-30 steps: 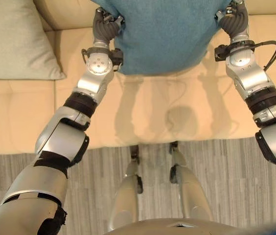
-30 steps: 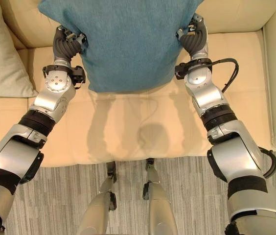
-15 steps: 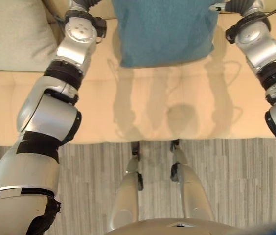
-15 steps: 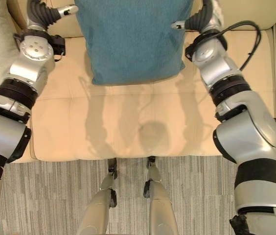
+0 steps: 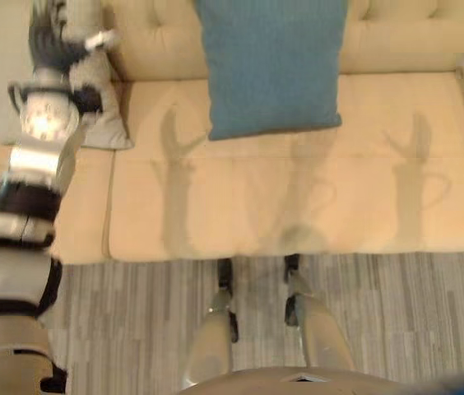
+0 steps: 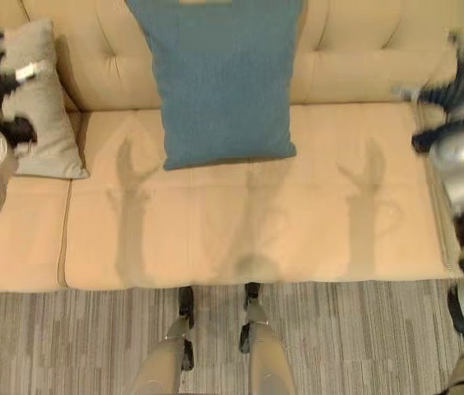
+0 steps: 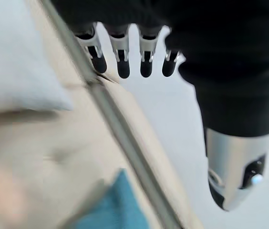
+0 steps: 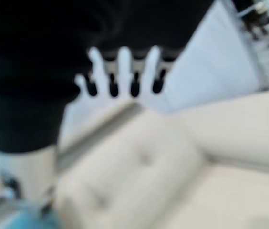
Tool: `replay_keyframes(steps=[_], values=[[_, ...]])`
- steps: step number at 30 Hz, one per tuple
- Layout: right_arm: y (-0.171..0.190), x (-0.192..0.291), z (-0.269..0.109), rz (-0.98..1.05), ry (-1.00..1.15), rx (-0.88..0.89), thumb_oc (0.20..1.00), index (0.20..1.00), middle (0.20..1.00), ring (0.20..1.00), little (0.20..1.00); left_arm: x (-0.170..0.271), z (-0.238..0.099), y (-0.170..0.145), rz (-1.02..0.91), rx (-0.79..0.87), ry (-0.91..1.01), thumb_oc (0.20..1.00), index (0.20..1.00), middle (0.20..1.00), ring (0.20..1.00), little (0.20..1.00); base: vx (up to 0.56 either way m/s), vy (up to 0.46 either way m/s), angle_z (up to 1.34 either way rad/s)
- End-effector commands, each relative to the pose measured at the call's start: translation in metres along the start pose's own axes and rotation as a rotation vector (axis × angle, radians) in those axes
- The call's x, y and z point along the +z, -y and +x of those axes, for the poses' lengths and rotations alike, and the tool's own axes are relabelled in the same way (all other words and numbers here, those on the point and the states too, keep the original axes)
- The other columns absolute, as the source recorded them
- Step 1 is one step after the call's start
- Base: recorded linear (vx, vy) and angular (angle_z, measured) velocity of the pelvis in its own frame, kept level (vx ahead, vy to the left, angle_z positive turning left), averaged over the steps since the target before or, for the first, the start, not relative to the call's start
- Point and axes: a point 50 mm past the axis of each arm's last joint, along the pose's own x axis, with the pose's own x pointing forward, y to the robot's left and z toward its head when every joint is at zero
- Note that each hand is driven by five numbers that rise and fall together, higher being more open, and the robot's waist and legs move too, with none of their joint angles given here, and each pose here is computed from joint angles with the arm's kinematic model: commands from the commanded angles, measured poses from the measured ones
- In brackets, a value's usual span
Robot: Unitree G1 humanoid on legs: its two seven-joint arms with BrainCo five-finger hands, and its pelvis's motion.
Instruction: Pick up all the scattered cushions and arrange them neatly on the sofa.
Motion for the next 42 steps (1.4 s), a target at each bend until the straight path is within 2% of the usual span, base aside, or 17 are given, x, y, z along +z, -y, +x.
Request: replay_keyframes(steps=[1, 3, 8, 10, 14, 15, 16, 18, 22, 25, 31, 38, 42], values=[[-0.024, -0.017, -0.006, 0.008, -0.049, 0.061, 1.0, 1.0, 1.0, 1.0, 1.0, -0.024, -0.007, 0.001, 0.053, -0.017, -0.073, 1.0, 1.0, 1.0, 1.0, 1.0, 0.06, -0.023, -0.11], [-0.03, -0.035, -0.016, -0.019, -0.099, 0.096, 1.0, 1.0, 1.0, 1.0, 1.0, -0.04, -0.022, -0.001, 0.072, -0.037, -0.129, 1.0, 1.0, 1.0, 1.0, 1.0, 0.03, -0.017, -0.1], [-0.07, -0.1, -0.064, -0.123, -0.303, 0.283, 1.0, 1.0, 1.0, 1.0, 1.0, -0.135, -0.108, 0.0, 0.258, -0.197, -0.539, 1.0, 1.0, 1.0, 1.0, 1.0, 0.0, 0.004, -0.01], [-0.075, -0.116, -0.077, -0.191, -0.353, 0.344, 1.0, 1.0, 1.0, 1.0, 1.0, -0.158, -0.138, -0.001, 0.298, -0.249, -0.667, 1.0, 1.0, 1.0, 1.0, 1.0, 0.01, 0.008, -0.03], [-0.097, -0.157, -0.12, -0.327, -0.5, 0.509, 1.0, 1.0, 1.0, 1.0, 1.0, -0.208, -0.222, 0.004, 0.397, -0.351, -1.012, 1.0, 1.0, 1.0, 1.0, 1.0, -0.02, 0.019, -0.13], [-0.103, -0.172, -0.14, -0.376, -0.557, 0.568, 1.0, 1.0, 1.0, 1.0, 1.0, -0.22, -0.258, 0.006, 0.423, -0.392, -1.142, 1.0, 1.0, 1.0, 1.0, 1.0, 0.01, 0.01, -0.17], [-0.103, -0.172, -0.14, -0.376, -0.557, 0.568, 1.0, 1.0, 1.0, 1.0, 1.0, -0.22, -0.258, 0.006, 0.423, -0.392, -1.142, 1.0, 1.0, 1.0, 1.0, 1.0, 0.02, -0.004, -0.14], [-0.112, -0.189, -0.168, -0.377, -0.652, 0.615, 1.0, 1.0, 1.0, 1.0, 1.0, -0.228, -0.297, 0.006, 0.428, -0.402, -1.295, 1.0, 1.0, 1.0, 1.0, 1.0, 0.02, -0.016, -0.09], [-0.125, -0.211, -0.217, -0.311, -0.824, 0.655, 1.0, 1.0, 1.0, 1.0, 1.0, -0.23, -0.35, 0.01, 0.373, -0.368, -1.473, 1.0, 1.0, 1.0, 1.0, 1.0, 0.01, -0.012, -0.02], [-0.131, -0.22, -0.245, -0.266, -0.925, 0.665, 1.0, 1.0, 1.0, 1.0, 1.0, -0.228, -0.372, 0.01, 0.346, -0.348, -1.548, 1.0, 1.0, 1.0, 1.0, 1.0, 0.0, -0.051, -0.01], [-0.136, -0.225, -0.267, -0.258, -0.979, 0.7, 1.0, 1.0, 1.0, 1.0, 1.0, -0.227, -0.379, 0.009, 0.383, -0.39, -1.562, 1.0, 1.0, 1.0, 1.0, 1.0, -0.03, -0.078, -0.04], [-0.137, -0.227, -0.273, -0.228, -1.014, 0.665, 1.0, 1.0, 1.0, 1.0, 1.0, -0.23, -0.339, 0.026, 0.365, -0.389, -1.421, 1.0, 1.0, 1.0, 1.0, 1.0, -0.22, -0.046, 0.31], [-0.138, -0.228, -0.28, -0.235, -1.039, 0.675, 1.0, 1.0, 1.0, 1.0, 1.0, -0.23, -0.341, 0.037, 0.347, -0.416, -1.427, 1.0, 1.0, 1.0, 1.0, 1.0, -0.13, 0.039, 0.35]])
